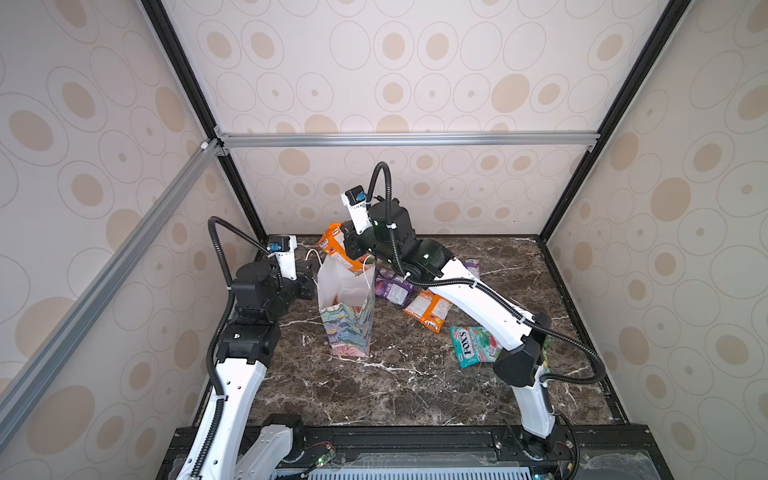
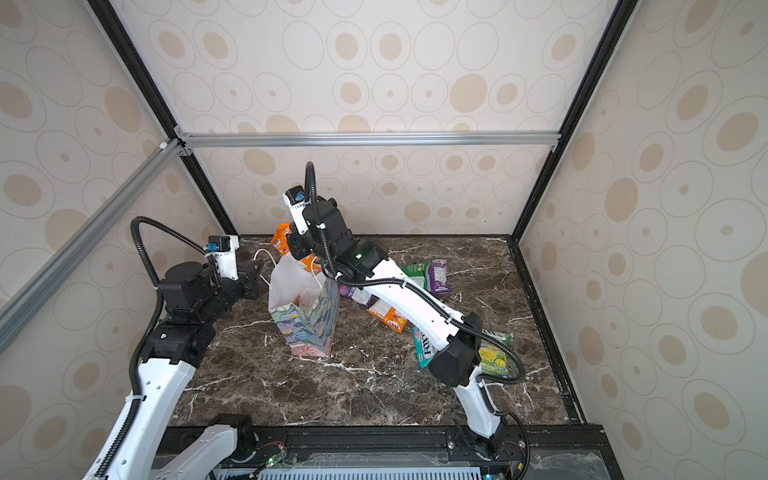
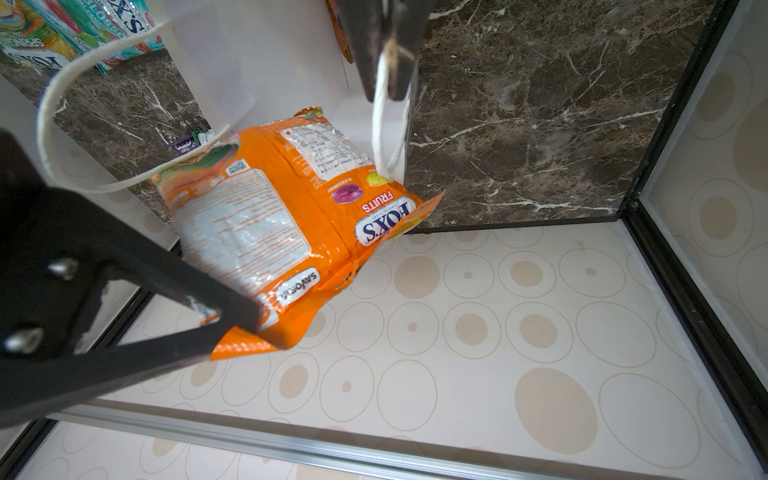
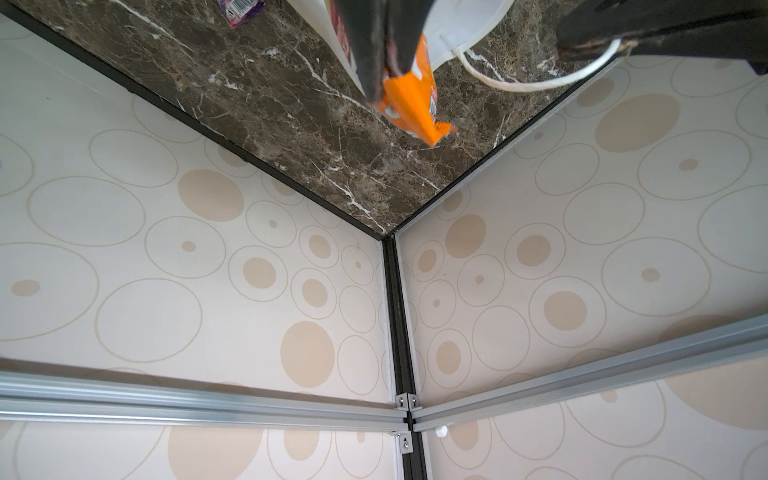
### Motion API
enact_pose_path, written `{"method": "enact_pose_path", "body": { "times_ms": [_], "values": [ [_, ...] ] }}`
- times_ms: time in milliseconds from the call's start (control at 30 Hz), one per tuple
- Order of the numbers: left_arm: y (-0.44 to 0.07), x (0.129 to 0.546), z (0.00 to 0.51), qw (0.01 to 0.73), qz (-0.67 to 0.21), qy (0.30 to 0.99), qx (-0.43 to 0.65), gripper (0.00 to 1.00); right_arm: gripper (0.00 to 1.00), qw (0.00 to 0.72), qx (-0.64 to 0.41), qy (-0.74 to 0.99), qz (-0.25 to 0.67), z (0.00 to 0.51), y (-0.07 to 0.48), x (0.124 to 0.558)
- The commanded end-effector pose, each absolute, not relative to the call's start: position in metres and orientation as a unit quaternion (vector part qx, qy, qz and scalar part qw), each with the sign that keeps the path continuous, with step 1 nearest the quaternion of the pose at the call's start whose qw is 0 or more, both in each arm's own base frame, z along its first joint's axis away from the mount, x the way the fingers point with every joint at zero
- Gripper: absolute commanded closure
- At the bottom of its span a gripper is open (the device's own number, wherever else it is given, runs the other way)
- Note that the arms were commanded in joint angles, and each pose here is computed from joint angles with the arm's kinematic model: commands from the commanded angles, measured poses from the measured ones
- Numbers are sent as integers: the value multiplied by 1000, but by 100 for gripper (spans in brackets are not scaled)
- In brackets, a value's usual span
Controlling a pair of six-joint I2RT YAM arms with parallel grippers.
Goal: Place the snacks into the paper bag
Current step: 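Lower the orange bag into the white bag with the right gripper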
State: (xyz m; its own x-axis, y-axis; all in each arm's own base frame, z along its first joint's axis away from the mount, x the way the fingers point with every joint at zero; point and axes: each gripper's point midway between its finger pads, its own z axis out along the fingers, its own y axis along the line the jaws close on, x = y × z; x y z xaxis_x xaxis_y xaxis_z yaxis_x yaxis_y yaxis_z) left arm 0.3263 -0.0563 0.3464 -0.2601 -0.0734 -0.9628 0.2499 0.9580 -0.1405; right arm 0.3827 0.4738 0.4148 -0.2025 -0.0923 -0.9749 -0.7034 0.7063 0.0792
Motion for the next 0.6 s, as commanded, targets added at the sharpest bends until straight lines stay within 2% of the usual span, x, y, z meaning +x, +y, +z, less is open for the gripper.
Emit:
{"method": "enact_pose_path", "body": {
  "times_ms": [0, 567],
  "values": [
    [-54, 324, 355, 617, -128, 774, 58, 97, 100, 580, -282, 712, 277, 435, 471, 370],
    [-47, 324, 354, 618, -110, 777, 46, 97, 100, 565, -324, 709, 269, 437, 462, 352]
  ]
}}
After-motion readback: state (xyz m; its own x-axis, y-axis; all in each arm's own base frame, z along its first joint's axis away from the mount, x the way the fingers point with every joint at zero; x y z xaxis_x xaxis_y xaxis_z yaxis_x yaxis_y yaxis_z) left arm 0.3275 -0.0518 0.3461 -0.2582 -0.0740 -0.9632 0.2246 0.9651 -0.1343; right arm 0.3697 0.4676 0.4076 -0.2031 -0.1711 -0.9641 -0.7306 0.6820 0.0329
